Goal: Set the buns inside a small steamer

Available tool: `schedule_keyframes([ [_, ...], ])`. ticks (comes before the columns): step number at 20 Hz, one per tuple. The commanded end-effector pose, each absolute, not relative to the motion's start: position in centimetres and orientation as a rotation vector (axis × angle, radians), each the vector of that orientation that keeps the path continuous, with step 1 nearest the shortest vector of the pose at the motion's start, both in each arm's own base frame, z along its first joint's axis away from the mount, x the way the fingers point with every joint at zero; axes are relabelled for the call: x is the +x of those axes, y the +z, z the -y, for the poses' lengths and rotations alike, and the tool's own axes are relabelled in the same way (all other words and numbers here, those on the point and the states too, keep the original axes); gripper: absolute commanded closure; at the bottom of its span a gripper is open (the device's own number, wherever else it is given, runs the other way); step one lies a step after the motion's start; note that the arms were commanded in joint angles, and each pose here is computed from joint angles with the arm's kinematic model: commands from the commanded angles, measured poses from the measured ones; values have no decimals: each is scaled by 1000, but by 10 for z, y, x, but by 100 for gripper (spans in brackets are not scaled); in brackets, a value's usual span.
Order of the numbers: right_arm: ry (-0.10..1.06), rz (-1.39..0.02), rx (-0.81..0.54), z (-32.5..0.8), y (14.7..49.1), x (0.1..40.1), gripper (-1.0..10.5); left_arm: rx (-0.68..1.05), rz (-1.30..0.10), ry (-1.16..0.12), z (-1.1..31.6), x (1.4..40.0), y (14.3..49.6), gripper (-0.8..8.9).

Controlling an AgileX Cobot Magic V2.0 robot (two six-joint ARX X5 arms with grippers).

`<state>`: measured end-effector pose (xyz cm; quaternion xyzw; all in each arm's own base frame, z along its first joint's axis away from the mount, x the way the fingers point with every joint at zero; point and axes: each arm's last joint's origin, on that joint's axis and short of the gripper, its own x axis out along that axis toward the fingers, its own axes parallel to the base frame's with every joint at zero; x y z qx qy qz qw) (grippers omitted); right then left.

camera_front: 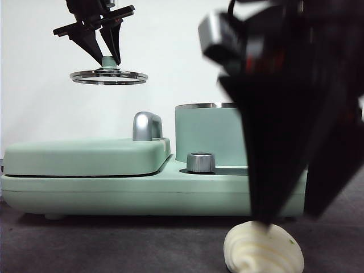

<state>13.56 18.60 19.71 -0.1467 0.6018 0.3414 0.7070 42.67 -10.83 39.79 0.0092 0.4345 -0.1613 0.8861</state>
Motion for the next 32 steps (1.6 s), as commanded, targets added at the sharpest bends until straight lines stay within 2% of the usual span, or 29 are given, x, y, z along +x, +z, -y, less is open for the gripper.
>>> schedule_keyframes([
  [1,732,-1315,-327,-190,180,136,505,12,-927,-336,109,424,398,700],
  [6,727,-1279,-322,-196,167,142,515,12,-926,-336,109,424,398,701],
  [9,731,-1274,-311,-197,168,143,749,12,-926,-336,109,424,398,701],
  [10,727,-1281,-316,-197,168,143,792,11,-926,-336,109,424,398,701],
  [13,726,-1277,-305,-200,174,144,802,9,-927,-334,109,424,398,701],
  [16,704,-1296,-307,-206,212,155,802,9,-927,-334,109,424,398,700],
  [18,678,-1289,-279,-206,253,167,802,9,-927,-334,109,424,398,700],
  [22,639,-1187,-214,-192,332,202,802,12,-927,-341,112,423,398,701],
  [25,593,-1151,-197,-184,368,235,802,15,-927,-346,114,423,398,700],
  [28,558,-1121,-182,-185,378,271,801,16,-927,-347,115,423,398,700],
  [32,512,-1159,-173,-189,357,316,801,16,-926,-347,115,423,398,701],
])
